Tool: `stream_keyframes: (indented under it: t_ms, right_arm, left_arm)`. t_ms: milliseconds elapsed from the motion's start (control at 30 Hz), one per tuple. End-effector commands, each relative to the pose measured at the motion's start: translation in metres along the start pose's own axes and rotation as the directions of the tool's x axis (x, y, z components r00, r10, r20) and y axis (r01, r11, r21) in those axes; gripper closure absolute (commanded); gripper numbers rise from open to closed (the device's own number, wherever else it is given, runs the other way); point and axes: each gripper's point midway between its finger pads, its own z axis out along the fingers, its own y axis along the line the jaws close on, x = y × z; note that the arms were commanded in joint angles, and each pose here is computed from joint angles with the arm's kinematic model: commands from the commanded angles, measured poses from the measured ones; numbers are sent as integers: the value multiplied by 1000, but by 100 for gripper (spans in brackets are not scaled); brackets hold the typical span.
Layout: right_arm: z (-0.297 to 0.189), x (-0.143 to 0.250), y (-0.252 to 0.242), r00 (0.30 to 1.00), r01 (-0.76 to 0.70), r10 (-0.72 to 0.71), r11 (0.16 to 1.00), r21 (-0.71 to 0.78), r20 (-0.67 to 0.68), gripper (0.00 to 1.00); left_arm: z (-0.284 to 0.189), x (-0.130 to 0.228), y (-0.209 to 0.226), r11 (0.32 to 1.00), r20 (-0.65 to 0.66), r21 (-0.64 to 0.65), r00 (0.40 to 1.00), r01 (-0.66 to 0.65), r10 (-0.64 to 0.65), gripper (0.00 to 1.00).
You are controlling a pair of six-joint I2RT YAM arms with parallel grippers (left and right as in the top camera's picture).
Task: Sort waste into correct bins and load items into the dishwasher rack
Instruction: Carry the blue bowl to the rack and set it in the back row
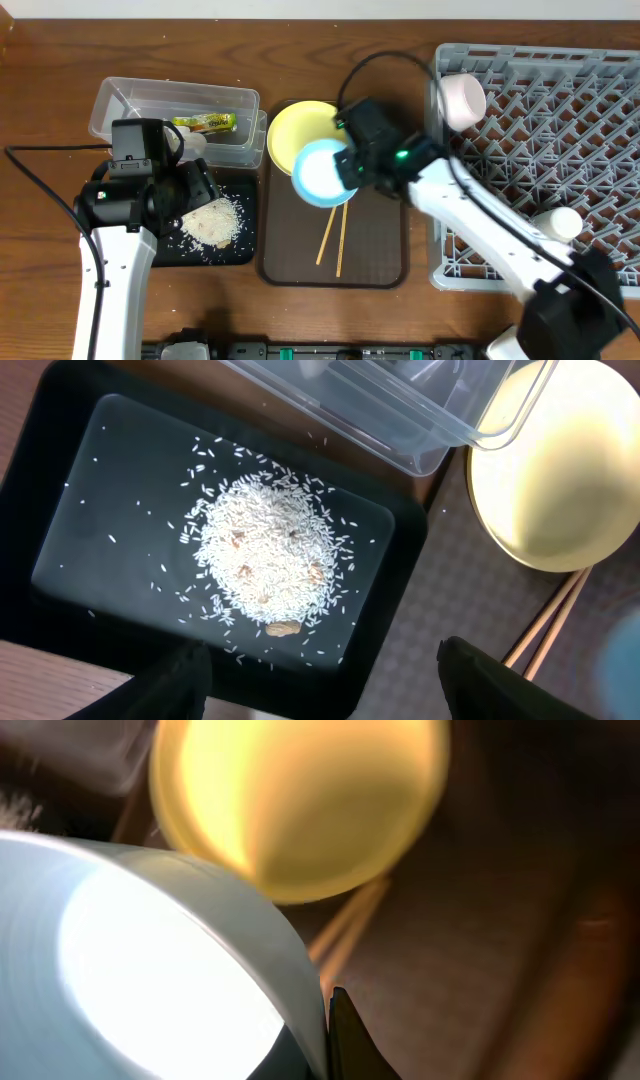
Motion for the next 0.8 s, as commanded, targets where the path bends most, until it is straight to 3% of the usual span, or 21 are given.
stream_keyframes:
  t_ms: [0, 233, 433, 500, 667, 767]
  right_arm:
    - [-33, -27, -42, 994, 8, -20, 994, 109, 109, 99]
    - [-89, -47, -134, 972, -83, 7, 944, 319, 233, 99]
    - [-122, -40, -228, 977, -122, -8, 796, 592, 212, 99]
    - [-137, -37, -256, 982, -108, -30, 719, 687, 185, 99]
    - [-198, -37, -320, 978, -183, -20, 373, 909, 206, 99]
    - [-205, -43, -339, 984, -148, -44, 315, 937, 170, 99]
  left_arm:
    - [-1, -2, 3, 1000, 7, -11, 1000, 2, -2, 25]
    - [-1, -2, 3, 1000, 7, -11, 1000, 2, -2, 25]
    - [-1, -2, 3, 1000, 7, -12, 1000, 2, -2, 25]
    - [-1, -2, 3, 1000, 7, -11, 1000, 2, -2, 25]
    - [-1, -2, 3, 1000, 7, -11, 1000, 2, -2, 25]
    - [-1, -2, 3, 1000, 7, -11, 1000, 2, -2, 25]
